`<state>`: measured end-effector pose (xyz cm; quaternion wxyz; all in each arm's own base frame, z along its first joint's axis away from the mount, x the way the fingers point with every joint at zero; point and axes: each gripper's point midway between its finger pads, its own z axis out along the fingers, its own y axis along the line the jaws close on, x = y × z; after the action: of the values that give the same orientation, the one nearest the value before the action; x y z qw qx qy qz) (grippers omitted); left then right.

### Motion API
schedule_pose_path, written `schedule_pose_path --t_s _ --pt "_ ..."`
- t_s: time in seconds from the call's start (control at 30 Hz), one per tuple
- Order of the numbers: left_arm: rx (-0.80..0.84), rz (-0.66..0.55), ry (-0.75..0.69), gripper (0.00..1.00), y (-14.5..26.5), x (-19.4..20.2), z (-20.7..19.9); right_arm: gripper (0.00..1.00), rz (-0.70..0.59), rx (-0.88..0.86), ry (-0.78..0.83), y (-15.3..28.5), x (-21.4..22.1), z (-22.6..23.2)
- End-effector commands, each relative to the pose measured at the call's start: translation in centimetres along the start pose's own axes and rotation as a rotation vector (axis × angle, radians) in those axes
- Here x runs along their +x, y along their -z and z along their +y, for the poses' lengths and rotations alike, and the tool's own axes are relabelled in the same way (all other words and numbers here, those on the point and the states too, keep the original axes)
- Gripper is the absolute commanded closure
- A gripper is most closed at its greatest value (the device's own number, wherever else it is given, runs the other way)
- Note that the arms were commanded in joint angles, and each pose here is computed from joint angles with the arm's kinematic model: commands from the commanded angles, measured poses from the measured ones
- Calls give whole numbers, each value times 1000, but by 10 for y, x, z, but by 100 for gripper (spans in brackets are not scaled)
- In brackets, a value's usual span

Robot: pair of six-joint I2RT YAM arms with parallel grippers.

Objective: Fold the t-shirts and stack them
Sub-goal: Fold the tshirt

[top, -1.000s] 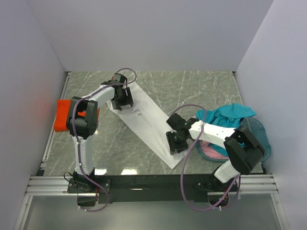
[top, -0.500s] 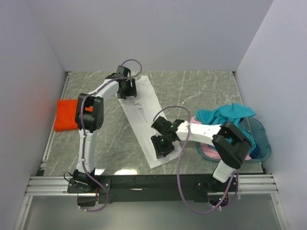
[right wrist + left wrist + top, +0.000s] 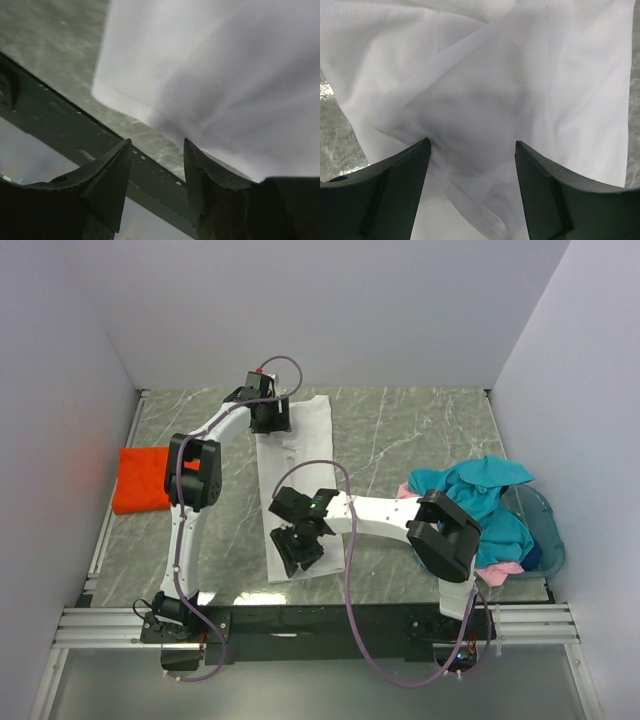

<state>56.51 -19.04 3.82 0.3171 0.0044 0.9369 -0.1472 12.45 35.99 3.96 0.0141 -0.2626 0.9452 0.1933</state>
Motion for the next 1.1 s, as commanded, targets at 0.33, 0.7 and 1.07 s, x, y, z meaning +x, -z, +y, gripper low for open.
schedule_pose_path --t_s 0.33,0.7,1.07 --pt "241 -247 1 23 113 -94 -74 34 -204 179 -141 85 16 -47" --pt "108 -117 64 24 197 1 -39 34 -172 199 -181 61 12 -77" --pt "130 356 199 27 223 240 -31 44 -81 262 -196 31 29 -96"
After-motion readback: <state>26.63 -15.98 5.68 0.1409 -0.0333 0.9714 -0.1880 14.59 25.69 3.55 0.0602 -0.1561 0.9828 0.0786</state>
